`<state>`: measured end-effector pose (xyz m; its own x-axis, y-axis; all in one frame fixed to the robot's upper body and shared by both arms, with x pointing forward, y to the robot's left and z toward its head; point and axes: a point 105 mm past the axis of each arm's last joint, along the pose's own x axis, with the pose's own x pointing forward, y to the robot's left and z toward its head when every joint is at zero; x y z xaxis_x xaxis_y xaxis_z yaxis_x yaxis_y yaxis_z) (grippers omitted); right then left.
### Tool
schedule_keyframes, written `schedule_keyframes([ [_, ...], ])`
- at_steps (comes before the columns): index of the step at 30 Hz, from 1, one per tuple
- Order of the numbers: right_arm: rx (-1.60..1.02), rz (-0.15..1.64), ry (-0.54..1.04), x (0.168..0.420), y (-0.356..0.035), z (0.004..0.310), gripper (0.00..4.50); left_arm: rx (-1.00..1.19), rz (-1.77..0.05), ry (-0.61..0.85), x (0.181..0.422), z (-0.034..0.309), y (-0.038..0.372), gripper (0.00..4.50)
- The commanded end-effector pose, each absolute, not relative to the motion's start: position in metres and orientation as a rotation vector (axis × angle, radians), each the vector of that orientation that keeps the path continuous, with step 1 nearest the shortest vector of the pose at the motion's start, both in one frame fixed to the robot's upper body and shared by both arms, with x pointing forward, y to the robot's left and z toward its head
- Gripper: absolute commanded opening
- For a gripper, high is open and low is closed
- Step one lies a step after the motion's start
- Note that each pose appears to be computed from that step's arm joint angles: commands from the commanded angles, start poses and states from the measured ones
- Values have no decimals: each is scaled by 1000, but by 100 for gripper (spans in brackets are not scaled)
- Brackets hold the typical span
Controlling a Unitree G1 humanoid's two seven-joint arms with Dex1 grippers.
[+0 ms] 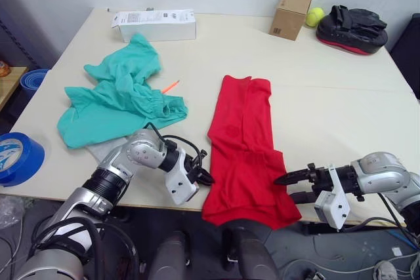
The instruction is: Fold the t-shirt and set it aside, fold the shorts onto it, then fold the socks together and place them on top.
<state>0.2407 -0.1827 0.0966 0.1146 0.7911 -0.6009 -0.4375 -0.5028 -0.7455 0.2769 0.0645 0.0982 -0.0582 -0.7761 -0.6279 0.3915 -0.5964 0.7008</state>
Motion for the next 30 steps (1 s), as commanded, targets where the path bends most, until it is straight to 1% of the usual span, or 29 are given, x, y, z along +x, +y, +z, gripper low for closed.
schedule_keyframes([
  [1,-1359,1581,-343,238,-181,101,157,1291,-1775,-435,272,106,62,0],
  [5,-1215,1563,-273,235,-173,110,10,1146,-1773,-342,271,111,63,0],
  [6,-1175,1560,-254,234,-170,114,5,1119,-1775,-317,270,112,64,0],
  [9,-1078,1564,-200,229,-164,123,5,1057,-1791,-248,265,116,67,0],
  [16,-923,1600,-57,212,-162,131,5,943,-1834,-126,248,124,79,0],
  [23,-780,1570,-7,208,-154,147,5,848,-1874,-37,228,132,86,0],
  [26,-730,1582,20,202,-150,152,5,767,-1871,-5,224,135,85,0],
  [30,-656,1612,82,193,-149,158,5,593,-1838,77,222,146,84,0],
])
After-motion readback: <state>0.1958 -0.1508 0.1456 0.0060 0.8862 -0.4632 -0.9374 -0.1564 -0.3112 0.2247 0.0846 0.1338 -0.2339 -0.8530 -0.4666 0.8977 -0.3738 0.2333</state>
